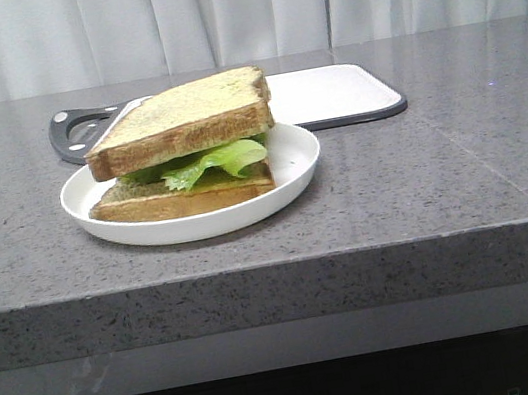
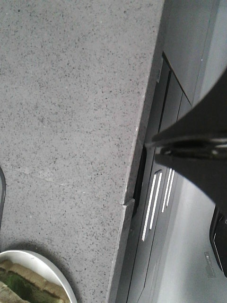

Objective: Left arm grabs bread, right arm adds lettuce

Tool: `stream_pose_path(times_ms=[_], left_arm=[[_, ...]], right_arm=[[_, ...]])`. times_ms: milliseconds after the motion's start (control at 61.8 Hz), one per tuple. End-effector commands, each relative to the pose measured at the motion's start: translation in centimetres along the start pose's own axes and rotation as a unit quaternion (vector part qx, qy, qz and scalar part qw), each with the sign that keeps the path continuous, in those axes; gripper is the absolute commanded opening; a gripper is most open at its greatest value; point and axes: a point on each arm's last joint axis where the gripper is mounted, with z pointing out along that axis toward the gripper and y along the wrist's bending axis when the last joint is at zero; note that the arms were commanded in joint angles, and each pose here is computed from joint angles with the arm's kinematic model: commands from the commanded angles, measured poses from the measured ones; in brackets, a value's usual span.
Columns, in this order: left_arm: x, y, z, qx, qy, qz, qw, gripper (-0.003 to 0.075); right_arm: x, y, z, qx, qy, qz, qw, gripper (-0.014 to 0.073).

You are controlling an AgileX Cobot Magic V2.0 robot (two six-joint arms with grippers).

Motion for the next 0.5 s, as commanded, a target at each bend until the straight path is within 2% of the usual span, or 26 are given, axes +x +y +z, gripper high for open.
stream_pose_path(times_ms=[0, 162, 324, 486], left_arm=[[-0.8, 0.0, -0.2, -0.002, -0.051, -0.006, 0.999, -0.0020], [-0.8, 0.0, -0.2, -0.002, -0.051, -0.006, 0.999, -0.0020], [-0.8, 0.0, -0.2, -0.002, -0.051, -0.006, 0.999, -0.0020], [-0.8, 0.0, -0.2, -0.002, -0.051, -0.006, 0.999, -0.0020]], right_arm=[[-1.0, 0.1, -0.6, -0.001, -0.039, -0.002, 0.999, -0.0118], [-1.1, 0.0, -0.6, 0.003, -0.053, -0.007, 0.999, -0.0118], [-0.1, -0.4, -0.3, 0.010, -0.157, -0.012, 0.988, -0.0118], [4.1, -1.3, 2.2, 0.031, -0.247, 0.000, 0.968, -0.0118]])
